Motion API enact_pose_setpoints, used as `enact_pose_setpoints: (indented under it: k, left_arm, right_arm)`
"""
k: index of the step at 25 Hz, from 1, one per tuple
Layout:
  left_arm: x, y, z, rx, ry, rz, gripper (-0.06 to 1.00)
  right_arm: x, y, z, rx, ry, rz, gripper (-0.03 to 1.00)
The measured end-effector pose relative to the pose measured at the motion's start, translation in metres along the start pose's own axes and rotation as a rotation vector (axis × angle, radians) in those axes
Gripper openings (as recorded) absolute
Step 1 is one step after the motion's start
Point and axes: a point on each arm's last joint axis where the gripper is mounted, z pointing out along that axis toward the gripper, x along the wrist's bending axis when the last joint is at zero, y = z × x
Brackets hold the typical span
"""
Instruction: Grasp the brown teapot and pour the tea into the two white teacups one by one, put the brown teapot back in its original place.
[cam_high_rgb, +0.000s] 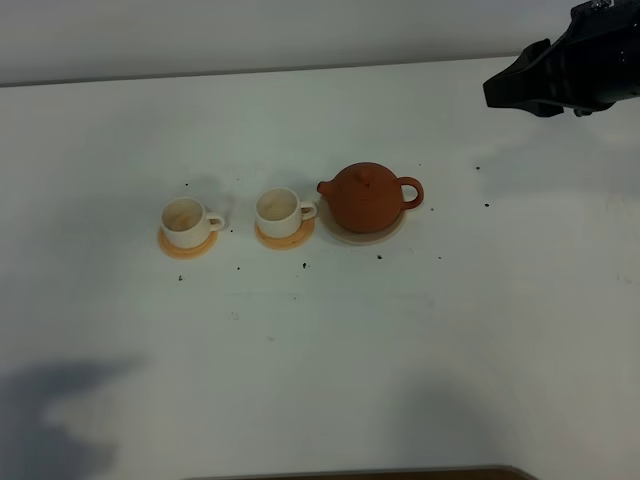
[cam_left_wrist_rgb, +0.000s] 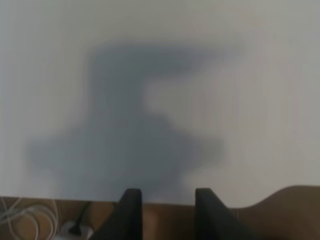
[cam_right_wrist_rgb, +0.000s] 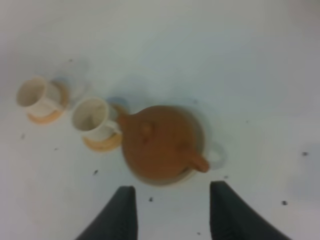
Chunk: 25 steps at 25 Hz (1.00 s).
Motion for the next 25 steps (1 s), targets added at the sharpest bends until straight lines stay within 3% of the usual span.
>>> enact_pose_setpoints:
  k: [10,20,25]
  left_arm:
    - [0.003,-0.019,-0.015,-0.162,-0.031,0.010,0.28]
    - [-0.001,-0.021,-0.015,-0.163,-0.071,0.057,0.28]
    - [0.000,-0.023,-0.017,-0.182,-0.074,0.058,0.28]
  right_arm:
    - [-0.013,0.014,0.004,0.085,-0.097,-0.006,0.38]
    - [-0.031,0.021,0.038,0.287,-0.055,-0.069,0.38]
    - [-0.035,0.030,0.049,0.321,-0.020,-0.169,0.38]
